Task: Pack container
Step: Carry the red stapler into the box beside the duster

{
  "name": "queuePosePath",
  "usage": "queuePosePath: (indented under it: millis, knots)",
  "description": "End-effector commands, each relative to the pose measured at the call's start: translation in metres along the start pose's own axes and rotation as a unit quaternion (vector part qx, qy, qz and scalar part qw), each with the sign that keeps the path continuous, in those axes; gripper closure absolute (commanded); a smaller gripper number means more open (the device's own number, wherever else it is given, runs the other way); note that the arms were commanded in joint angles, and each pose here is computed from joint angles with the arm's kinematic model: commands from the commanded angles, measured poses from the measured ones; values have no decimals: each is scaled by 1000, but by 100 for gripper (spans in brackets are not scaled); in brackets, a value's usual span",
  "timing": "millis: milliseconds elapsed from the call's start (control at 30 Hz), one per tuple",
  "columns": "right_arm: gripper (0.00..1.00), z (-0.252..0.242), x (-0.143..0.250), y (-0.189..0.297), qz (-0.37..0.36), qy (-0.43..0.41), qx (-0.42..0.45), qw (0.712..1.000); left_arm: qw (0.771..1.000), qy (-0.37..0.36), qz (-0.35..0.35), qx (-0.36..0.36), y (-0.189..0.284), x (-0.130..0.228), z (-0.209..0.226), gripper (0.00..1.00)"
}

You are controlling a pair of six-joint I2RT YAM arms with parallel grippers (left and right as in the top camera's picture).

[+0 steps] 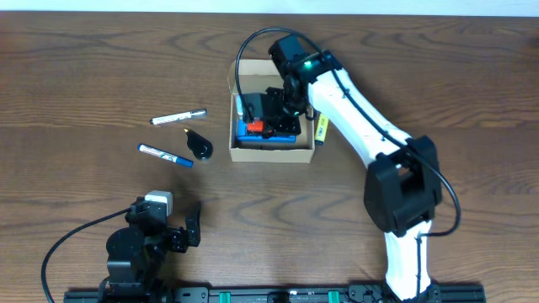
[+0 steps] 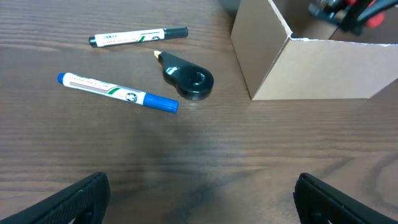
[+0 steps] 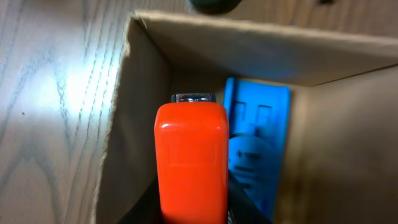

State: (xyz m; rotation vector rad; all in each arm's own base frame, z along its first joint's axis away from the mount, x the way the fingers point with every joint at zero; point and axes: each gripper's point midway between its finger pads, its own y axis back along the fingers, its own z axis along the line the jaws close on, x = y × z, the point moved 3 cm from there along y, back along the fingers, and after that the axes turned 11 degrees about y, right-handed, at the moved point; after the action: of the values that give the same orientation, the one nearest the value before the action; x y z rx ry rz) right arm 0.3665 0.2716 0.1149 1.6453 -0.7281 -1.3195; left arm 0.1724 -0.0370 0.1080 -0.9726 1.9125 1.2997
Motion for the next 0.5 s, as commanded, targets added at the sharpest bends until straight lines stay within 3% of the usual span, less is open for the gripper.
queuePosePath:
  millis: [0,467]
  knots:
    - [99,0,-9,-11,-3,10,-9,1000,1000,5,-1,-4,-1,2,2,5]
    - [99,3,-5,-30,-5,-15,-30,999,1000,5,-1,-4,-1,2,2,5]
